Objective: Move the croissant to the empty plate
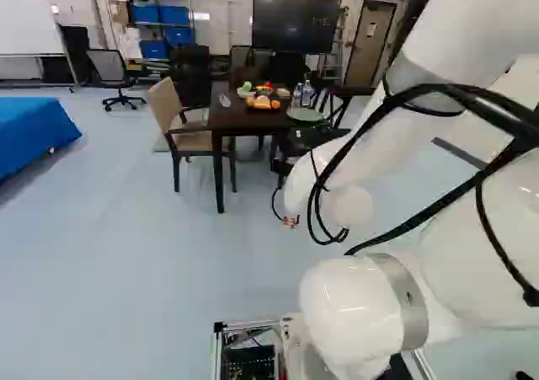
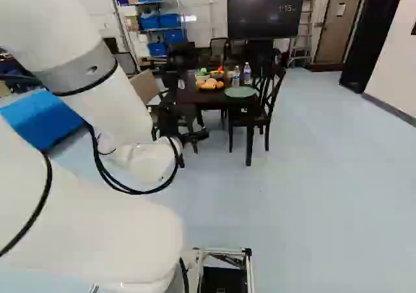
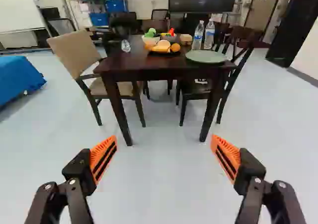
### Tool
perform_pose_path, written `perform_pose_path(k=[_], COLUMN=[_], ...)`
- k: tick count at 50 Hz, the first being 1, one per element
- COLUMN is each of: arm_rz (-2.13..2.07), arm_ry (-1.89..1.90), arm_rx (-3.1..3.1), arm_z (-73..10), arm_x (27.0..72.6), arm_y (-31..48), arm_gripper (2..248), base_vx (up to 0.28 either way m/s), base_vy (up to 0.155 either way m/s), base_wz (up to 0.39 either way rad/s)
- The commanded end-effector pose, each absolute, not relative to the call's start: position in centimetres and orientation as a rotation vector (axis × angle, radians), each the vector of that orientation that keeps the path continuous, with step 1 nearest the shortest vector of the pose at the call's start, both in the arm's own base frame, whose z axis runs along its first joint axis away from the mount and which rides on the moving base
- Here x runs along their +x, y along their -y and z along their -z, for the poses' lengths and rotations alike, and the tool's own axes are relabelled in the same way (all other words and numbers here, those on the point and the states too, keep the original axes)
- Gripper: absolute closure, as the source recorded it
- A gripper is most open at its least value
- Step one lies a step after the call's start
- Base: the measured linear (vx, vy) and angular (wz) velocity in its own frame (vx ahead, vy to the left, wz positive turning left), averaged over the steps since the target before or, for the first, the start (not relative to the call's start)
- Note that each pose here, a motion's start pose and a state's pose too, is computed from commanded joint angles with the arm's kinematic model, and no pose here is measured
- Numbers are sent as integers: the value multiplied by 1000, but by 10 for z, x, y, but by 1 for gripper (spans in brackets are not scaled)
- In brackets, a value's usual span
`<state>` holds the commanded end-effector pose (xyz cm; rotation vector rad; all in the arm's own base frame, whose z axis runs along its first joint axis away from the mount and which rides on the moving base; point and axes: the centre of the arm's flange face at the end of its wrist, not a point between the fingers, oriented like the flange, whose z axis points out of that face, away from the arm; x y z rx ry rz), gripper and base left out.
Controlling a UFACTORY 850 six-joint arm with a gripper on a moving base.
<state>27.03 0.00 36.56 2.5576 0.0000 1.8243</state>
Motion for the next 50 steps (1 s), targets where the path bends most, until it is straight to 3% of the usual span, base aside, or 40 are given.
perform_pose_path(k=[12,50], arm_rz=[-1824,-1824], arm_ry=[0,0], arm_rx=[2558,2558], arm_z=[-366,-366], arm_x=[270,270], arm_y=[0,0], arm_gripper=[3,3], base_vx=[144,239], base_vy=[17,46], base_wz=[-20,-28])
